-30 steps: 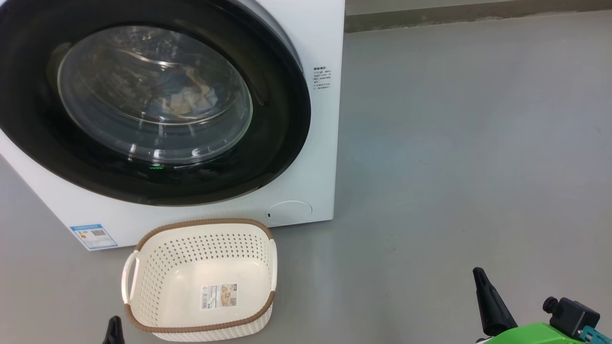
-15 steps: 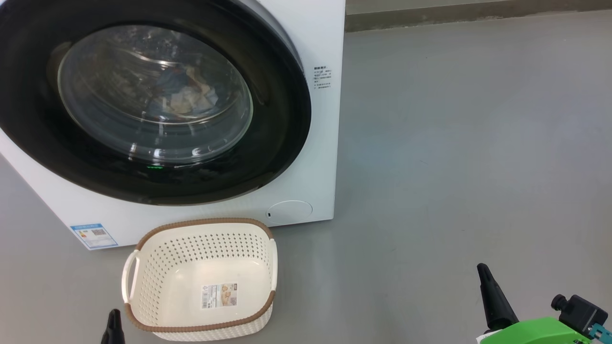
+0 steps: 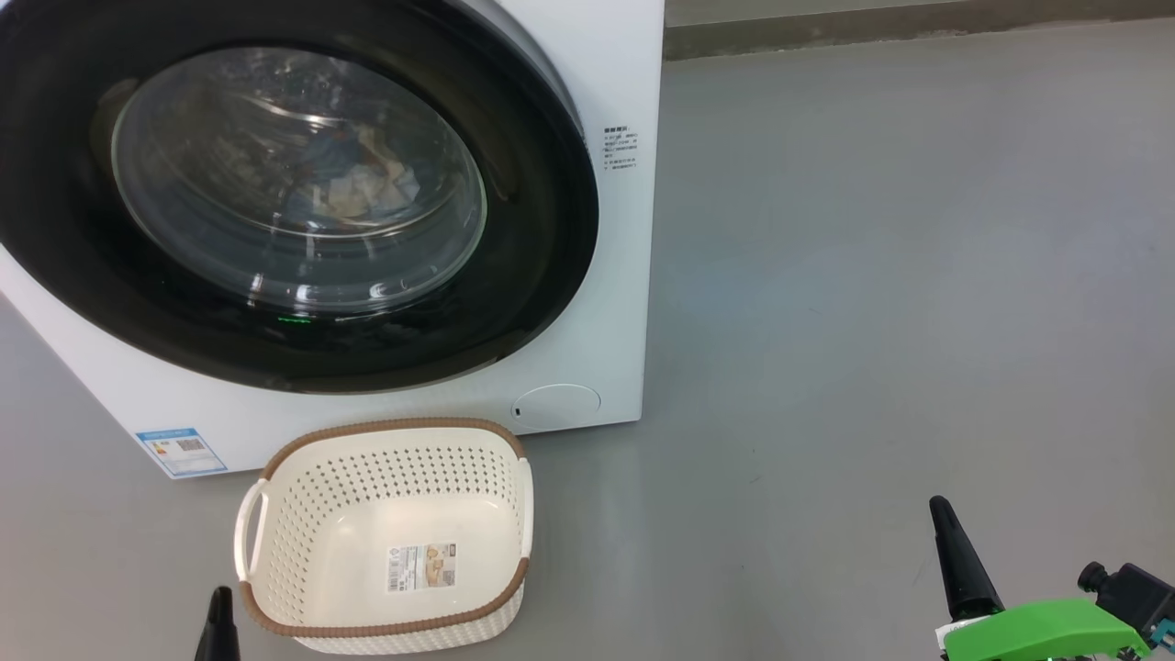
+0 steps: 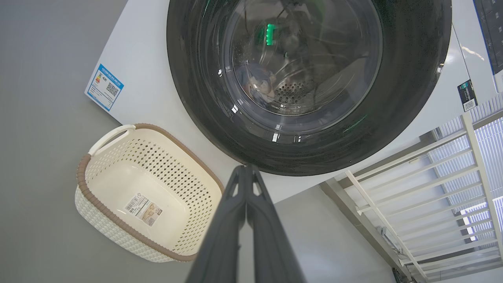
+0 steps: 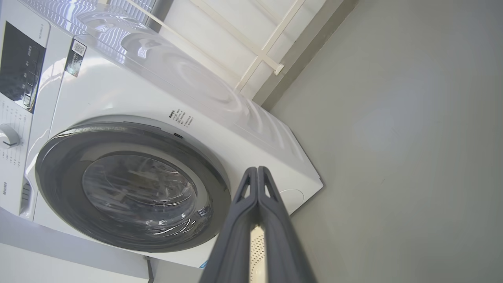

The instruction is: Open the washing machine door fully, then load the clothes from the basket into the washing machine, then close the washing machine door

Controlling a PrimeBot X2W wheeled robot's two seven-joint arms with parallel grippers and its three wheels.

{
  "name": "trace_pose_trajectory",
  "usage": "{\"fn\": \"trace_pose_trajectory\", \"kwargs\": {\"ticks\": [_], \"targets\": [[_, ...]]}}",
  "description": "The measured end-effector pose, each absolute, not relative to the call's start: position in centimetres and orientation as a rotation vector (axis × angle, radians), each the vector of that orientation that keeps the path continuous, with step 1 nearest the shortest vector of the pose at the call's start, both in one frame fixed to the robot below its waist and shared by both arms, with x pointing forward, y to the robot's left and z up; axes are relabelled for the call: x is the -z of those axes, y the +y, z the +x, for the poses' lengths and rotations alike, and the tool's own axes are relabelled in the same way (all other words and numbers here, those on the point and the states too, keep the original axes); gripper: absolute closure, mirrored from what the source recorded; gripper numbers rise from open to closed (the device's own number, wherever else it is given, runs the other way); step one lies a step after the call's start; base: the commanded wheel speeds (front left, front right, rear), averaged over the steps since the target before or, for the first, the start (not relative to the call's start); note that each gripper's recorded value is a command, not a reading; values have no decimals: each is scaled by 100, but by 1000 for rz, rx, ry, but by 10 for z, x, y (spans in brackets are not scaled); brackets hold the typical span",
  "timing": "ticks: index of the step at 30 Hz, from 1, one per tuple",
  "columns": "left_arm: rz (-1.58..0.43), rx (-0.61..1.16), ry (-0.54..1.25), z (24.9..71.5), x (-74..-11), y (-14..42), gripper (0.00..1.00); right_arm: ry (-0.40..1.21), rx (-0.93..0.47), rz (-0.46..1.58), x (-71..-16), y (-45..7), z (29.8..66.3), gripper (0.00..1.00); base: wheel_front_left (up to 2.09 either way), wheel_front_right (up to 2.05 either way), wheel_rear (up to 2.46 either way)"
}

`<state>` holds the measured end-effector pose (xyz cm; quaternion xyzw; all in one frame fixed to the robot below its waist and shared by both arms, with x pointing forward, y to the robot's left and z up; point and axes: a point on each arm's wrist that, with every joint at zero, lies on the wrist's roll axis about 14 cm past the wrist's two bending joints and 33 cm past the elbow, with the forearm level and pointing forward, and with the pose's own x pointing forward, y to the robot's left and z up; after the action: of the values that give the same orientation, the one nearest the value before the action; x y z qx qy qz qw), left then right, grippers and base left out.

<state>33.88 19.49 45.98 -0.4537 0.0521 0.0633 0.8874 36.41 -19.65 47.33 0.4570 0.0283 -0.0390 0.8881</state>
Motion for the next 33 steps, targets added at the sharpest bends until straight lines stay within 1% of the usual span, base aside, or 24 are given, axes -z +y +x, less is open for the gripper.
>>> {"fn": "trace_pose_trajectory", "kwargs": {"ticks": [33], "targets": [[-1299, -99, 105, 360, -468, 189, 100, 66, 100, 1295, -473, -202, 368, 100, 0, 0, 0]]}}
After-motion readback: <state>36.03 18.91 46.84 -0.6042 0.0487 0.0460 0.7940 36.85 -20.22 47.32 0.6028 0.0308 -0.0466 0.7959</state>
